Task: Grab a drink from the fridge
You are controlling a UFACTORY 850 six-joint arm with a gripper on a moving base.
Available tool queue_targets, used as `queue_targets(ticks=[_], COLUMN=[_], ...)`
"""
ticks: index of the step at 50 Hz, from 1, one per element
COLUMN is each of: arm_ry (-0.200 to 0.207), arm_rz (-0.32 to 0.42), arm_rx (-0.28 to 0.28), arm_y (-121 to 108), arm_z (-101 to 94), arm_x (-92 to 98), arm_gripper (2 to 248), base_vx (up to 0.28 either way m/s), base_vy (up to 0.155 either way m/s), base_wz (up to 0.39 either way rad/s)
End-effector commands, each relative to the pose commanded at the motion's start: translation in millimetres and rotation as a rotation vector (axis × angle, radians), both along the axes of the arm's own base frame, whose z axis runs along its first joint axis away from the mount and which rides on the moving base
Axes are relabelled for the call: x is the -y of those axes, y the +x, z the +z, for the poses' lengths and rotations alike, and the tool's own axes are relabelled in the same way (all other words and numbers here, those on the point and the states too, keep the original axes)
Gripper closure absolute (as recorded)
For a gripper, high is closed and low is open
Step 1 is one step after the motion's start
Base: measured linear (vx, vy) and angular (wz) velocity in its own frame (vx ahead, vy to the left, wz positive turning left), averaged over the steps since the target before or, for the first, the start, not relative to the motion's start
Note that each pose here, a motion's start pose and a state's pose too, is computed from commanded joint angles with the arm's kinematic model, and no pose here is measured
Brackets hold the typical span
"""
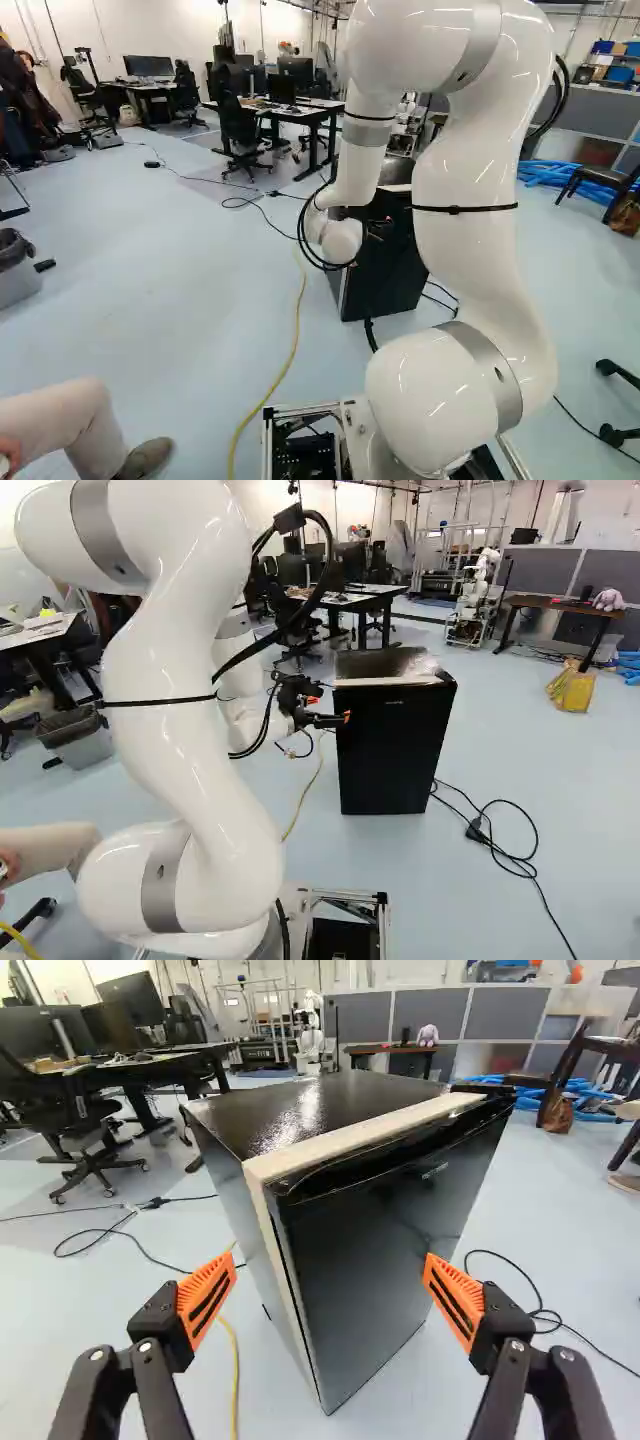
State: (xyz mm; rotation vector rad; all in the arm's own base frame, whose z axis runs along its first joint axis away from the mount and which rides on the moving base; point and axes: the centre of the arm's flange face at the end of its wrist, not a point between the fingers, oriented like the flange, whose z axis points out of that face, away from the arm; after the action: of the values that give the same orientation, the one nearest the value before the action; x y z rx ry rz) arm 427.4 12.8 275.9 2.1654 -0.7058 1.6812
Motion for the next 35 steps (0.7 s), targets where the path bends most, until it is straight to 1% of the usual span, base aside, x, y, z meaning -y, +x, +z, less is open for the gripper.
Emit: queue_targets(ticks=[14,35], arm_ry=[-0.013,-0.009], arm_rz=[-0.053,-0.058], arm_rx=[0.041,0.067], arm_y=[15.8,41.3], arm_z=[-0.5,-3.5], arm_x=[-1.7,-7.6], arm_gripper=[3,3], base_vx=[0.0,0.0], base_vy=[0.0,0.0], base_wz=[0.0,0.0])
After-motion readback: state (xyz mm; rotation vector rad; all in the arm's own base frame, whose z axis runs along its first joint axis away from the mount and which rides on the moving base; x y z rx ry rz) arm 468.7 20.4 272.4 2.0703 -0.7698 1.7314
